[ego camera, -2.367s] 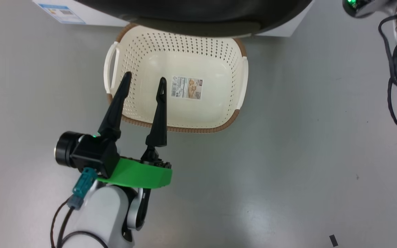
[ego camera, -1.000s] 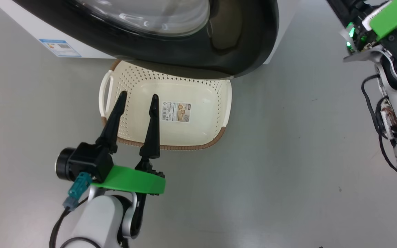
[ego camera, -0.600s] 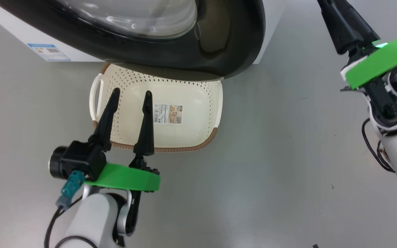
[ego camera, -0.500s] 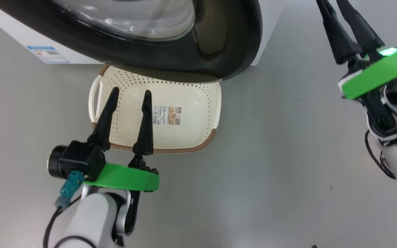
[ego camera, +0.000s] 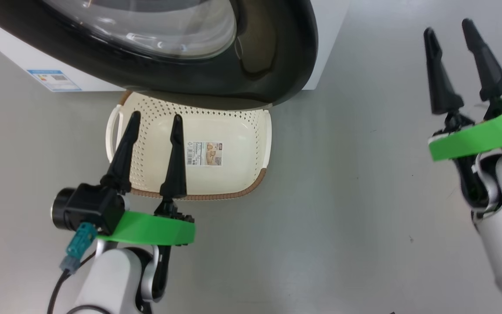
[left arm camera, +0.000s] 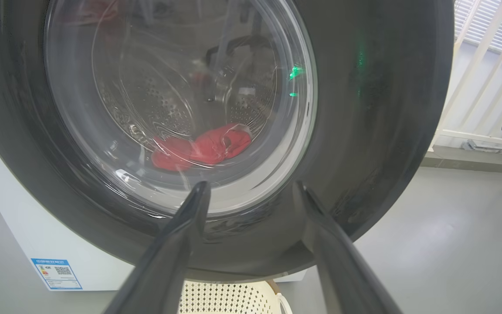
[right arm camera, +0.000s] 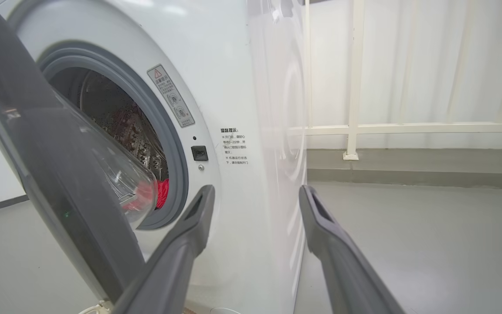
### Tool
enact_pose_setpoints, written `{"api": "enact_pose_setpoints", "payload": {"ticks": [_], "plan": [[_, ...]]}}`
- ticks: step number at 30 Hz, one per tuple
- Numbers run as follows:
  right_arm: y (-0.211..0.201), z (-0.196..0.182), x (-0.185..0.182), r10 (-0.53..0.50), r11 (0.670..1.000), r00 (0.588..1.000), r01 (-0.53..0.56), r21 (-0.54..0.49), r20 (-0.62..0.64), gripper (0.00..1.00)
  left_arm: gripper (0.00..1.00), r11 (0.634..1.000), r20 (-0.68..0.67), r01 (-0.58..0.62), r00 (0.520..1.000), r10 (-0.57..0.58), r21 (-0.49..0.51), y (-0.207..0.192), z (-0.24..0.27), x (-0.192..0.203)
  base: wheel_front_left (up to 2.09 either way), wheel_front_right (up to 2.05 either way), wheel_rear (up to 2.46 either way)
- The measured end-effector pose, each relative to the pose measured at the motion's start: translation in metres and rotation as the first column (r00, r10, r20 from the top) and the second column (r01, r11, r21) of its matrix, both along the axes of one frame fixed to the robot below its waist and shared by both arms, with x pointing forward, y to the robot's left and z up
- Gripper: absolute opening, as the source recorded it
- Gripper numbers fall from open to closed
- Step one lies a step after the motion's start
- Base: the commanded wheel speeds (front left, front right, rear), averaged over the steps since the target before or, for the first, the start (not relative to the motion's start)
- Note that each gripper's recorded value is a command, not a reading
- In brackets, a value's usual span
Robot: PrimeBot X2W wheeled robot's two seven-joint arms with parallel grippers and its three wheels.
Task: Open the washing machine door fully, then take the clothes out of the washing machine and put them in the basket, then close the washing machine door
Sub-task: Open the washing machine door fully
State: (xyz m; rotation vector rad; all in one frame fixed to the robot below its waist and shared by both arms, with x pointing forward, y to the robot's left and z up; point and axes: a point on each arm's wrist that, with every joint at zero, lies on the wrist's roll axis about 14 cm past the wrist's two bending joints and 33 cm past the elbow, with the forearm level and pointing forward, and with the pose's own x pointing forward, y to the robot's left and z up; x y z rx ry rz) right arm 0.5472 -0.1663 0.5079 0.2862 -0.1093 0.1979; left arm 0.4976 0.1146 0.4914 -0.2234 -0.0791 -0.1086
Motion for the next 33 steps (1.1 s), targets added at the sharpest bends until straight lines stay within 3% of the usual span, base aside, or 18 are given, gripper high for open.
{"api": "enact_pose_setpoints", "payload": {"ticks": [9, 18, 33], "plan": [[0.006, 0.011, -0.026, -0.055, 0.998, 0.996, 0.057, -0.039, 0.068, 1.00, 1.00, 1.000, 0.018, 0.003, 1.000, -0.003, 0.004, -0.001, 0.007, -0.003, 0.00, 0.00, 0.00], [0.013, -0.015, -0.052, -0.060, 0.995, 0.998, 0.060, -0.081, 0.005, 1.00, 1.00, 1.000, 0.035, -0.009, 0.999, 0.009, 0.002, 0.001, 0.013, -0.004, 0.00, 0.00, 0.00], [0.015, -0.019, -0.071, -0.068, 0.991, 0.998, 0.068, -0.116, 0.004, 1.00, 1.00, 1.000, 0.042, -0.019, 0.999, 0.019, 0.005, 0.004, 0.015, -0.004, 0.00, 0.00, 0.00]]}}
